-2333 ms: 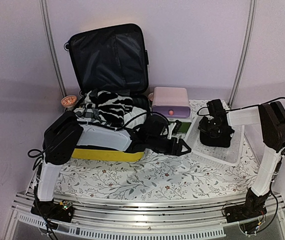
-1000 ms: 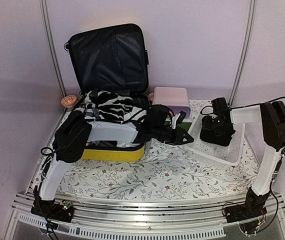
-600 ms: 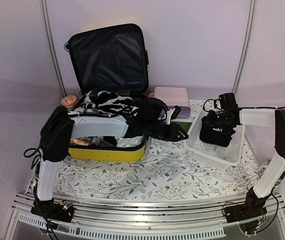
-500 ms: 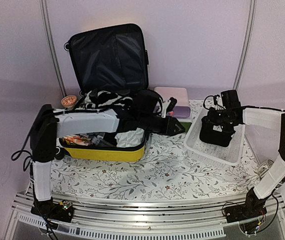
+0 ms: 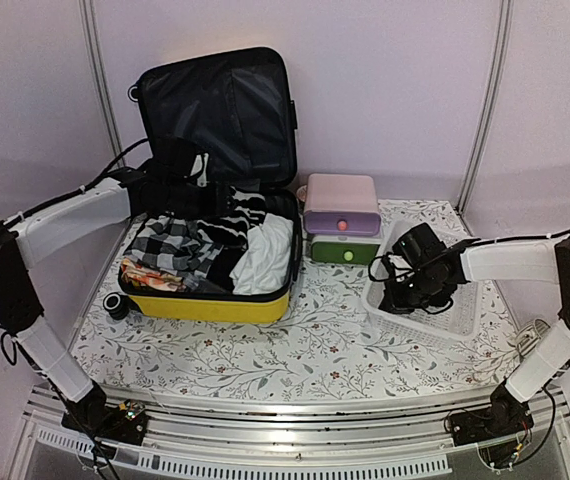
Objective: Open, take out, and arrange the luggage
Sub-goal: Pick up the clothes from the opened luggage.
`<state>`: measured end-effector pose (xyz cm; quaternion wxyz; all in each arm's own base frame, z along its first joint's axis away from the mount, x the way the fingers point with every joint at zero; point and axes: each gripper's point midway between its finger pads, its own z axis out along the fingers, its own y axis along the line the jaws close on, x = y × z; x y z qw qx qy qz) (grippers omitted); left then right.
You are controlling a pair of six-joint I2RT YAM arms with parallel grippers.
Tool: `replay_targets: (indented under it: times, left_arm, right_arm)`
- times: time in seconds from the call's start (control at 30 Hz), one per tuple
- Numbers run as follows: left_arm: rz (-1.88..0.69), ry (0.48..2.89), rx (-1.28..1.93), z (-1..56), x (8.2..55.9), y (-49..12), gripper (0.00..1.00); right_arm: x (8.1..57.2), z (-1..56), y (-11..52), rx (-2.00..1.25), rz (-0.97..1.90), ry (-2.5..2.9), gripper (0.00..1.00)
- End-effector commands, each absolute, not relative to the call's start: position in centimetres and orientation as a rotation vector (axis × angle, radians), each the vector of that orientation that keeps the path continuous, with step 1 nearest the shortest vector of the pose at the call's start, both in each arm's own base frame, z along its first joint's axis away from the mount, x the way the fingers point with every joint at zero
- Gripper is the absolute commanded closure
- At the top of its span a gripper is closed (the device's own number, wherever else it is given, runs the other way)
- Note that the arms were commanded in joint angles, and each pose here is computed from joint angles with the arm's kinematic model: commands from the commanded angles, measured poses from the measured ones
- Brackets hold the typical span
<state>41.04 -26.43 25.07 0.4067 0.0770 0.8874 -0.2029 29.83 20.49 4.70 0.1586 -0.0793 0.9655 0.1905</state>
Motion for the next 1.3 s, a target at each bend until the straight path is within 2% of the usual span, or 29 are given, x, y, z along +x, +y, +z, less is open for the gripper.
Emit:
replay_targets:
  times: [0.0,0.2,0.33,0.5,0.87,1.27]
  left_arm:
    - [-0.392,2.260,0.085,24.7,42.5,-20.5,0.41]
    - [-0.292,2.287,-0.059,23.6,44.8,-15.1,0.37]
    - [-0.286,2.313,-0.143,22.4,45.6,-12.8,0.36]
    - [-0.232,2.283,-0.251,22.6,45.9,-9.6,0.26]
    - [-0.513,2.173,-0.406,24.2,49.9,-6.2,0.19]
    - [-0.659,2.215,-0.405,22.2,52.8,-7.3,0.20]
  right_arm:
    - [27.7,7.8,24.7,-0.345,0.704,2.706,0.97]
    - [30.6,12.0,22.8,-0.247,0.520,2.588,0.96]
    - [31.7,15.1,22.7,-0.238,0.505,2.504,0.95]
    - [32.5,16.9,22.9,-0.233,0.508,2.448,0.94]
    - [33.3,16.6,24.1,-0.237,0.554,2.441,0.94]
    - [33.9,17.8,24.7,-0.250,0.579,2.402,0.94]
